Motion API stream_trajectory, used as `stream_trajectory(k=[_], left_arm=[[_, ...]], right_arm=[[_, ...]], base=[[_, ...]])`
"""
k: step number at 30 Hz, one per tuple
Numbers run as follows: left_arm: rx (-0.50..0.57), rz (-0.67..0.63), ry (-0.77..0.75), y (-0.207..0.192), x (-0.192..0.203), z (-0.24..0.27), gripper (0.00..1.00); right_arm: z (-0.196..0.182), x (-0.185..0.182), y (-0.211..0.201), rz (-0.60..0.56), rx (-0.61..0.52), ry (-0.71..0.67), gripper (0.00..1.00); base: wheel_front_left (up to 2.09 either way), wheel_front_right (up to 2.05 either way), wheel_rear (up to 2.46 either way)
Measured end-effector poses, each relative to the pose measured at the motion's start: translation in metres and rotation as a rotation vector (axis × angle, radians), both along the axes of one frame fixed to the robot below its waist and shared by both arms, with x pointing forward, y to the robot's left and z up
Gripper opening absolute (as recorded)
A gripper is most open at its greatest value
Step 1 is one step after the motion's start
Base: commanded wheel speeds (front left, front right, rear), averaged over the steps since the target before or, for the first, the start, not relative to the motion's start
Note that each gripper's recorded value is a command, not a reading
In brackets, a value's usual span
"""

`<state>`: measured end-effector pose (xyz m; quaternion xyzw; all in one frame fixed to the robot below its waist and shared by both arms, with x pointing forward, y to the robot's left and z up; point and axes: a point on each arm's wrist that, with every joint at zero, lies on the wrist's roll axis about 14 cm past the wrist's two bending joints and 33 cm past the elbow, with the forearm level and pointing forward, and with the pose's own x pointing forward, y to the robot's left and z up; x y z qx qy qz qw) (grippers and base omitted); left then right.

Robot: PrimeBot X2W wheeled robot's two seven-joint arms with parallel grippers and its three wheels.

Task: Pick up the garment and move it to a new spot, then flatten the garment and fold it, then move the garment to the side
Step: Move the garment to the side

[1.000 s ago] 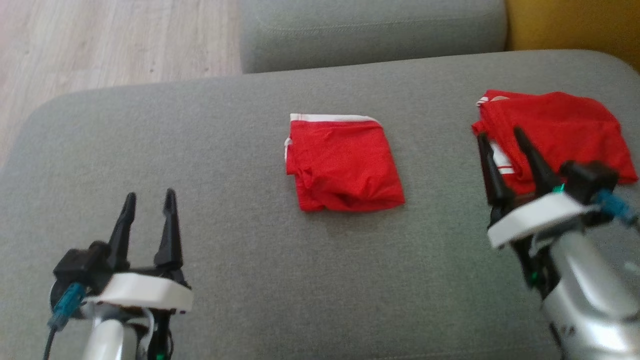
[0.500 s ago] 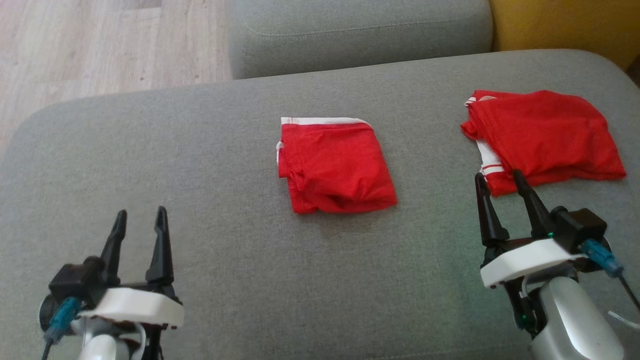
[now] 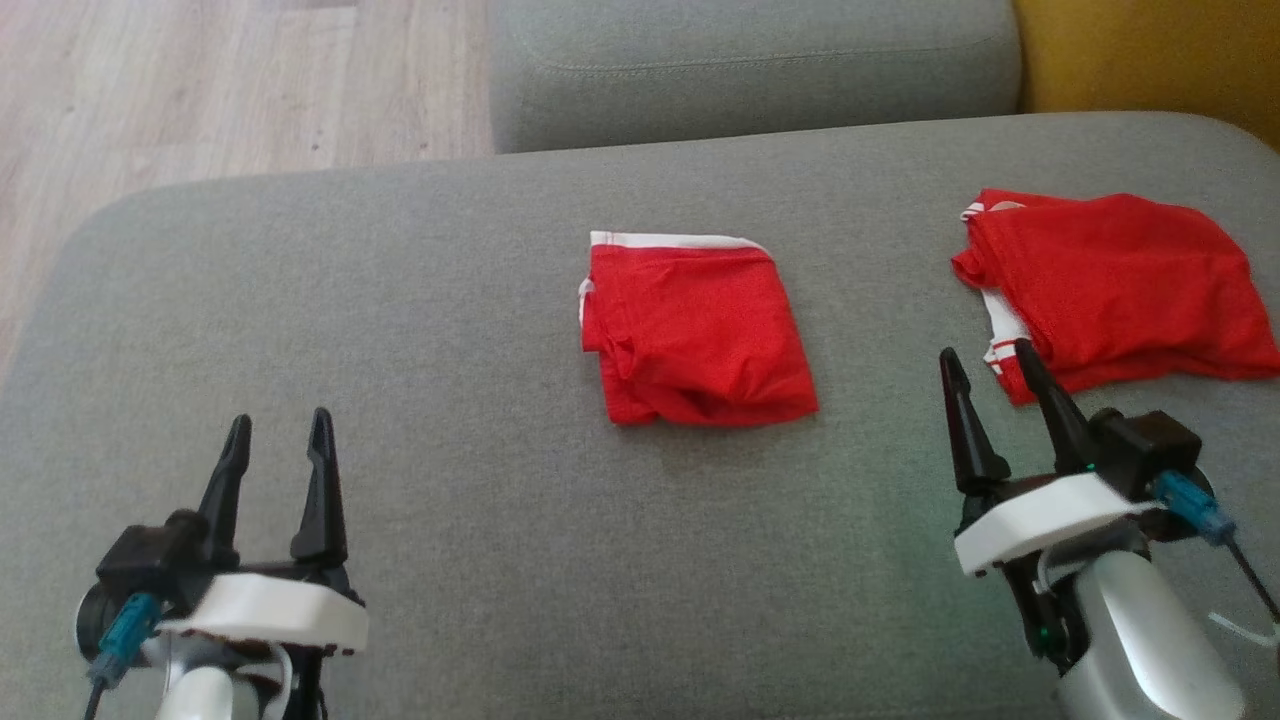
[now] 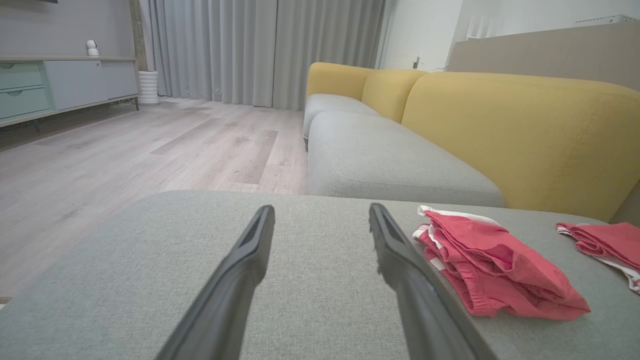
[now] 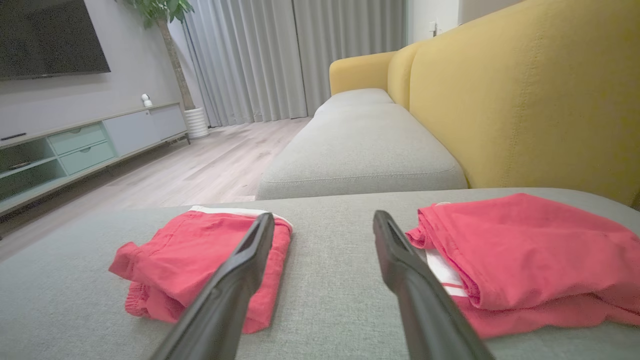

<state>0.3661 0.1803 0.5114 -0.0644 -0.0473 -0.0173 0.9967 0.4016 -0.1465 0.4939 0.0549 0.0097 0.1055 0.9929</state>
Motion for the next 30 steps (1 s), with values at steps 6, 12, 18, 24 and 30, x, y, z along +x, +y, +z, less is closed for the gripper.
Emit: stream_trajectory(k=[6,12,18,24,30], left_arm=[[-0.005,0.011,0.011,0.004,-0.005,-0.004,1.00],[-0.017,0.060,0.034,0.020,-0.012,-0.011,1.00],[-0.018,0.135,0.039,0.044,-0.014,-0.011,1.00],[-0.021,0.214,0.074,0.068,-0.024,-0.021,1.00],[-0.014,0.256,0.100,0.079,-0.032,-0.027,1.00]], right_arm=[[0.002,0.024,0.019,0.048,0.021,0.046,1.00],[-0.006,0.068,0.056,0.142,0.005,0.194,1.00],[-0.044,0.093,0.079,0.188,-0.013,0.435,1.00],[-0.083,0.107,0.085,0.180,-0.018,0.655,1.00],[-0.120,0.095,0.093,0.194,-0.035,0.837,1.00]], base=[[0.00,0.00,0.00],[0.00,0.00,0.00],[0.00,0.00,0.00],[0.00,0.00,0.00],[0.00,0.00,0.00]])
